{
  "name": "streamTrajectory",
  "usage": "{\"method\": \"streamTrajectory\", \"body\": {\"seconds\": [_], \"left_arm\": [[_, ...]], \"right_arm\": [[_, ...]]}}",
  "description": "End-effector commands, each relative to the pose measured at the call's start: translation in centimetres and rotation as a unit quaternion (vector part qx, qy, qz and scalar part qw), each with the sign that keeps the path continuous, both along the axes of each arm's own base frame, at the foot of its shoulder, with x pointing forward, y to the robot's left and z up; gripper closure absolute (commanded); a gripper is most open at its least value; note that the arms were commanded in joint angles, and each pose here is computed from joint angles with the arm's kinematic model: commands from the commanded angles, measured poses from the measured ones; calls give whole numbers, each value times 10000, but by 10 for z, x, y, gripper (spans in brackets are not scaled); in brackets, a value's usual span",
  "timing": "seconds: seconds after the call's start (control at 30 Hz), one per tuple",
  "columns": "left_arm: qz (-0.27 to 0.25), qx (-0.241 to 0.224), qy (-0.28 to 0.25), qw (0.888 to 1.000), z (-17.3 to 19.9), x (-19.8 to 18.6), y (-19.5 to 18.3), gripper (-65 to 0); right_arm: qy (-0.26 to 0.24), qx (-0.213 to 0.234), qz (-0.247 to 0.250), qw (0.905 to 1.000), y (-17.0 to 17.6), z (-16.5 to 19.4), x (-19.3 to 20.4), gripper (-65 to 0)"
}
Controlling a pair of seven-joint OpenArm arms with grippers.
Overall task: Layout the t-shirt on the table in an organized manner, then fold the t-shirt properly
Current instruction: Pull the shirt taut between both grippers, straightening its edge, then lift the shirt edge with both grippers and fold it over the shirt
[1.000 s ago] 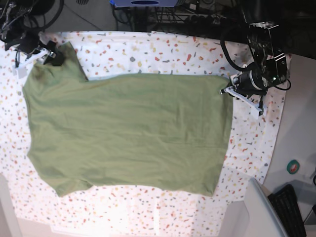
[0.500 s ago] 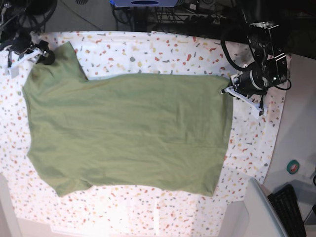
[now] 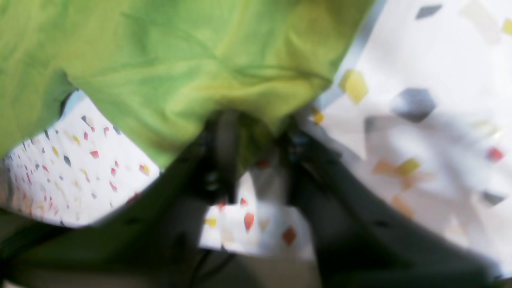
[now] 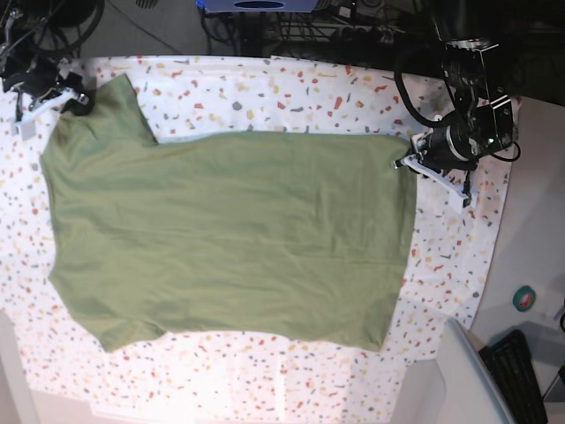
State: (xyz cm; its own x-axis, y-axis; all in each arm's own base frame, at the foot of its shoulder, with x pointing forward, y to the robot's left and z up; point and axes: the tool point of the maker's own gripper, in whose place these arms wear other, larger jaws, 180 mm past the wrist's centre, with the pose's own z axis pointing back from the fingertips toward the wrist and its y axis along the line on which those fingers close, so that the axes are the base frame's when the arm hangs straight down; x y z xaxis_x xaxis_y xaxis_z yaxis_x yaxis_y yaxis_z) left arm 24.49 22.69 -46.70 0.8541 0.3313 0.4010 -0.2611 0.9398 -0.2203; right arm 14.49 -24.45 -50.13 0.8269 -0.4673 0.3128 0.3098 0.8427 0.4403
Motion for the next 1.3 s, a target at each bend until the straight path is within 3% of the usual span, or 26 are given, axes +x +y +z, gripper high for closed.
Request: {"method": "streamTrajectory", "body": {"seconds": [0.0,0.33,0.6,0.83,1.03,1.17,1.27], "left_arm": [[-10,33,-173,9998,8,9,3,0],[-11,28,-40,10000,2,-8,3,0],[303,357,-420,9980,36,-32,24,0],[274,513,-454,9973,46,-47,28,0],[266,501,-726,9957,59,-28,26,0],[356,87,-975,9946,65,-15,17,0],[406,-17,-1069,9934,68,-5,17,0]], "right_arm": [[-63,-74,16,10000,-6,5,3,0],[326,-231,394,9984,-20,14,-4,0],[156,-854,773,9932,-30,48,-13,0],[321,-953,1001,9899,-28,55,-20,0],[-40,-994,1065,9893,-24,68,18,0],[-240,-1051,1501,9828,-12,74,46,0],[-374,-1045,1411,9838,-9,80,67,0]]}}
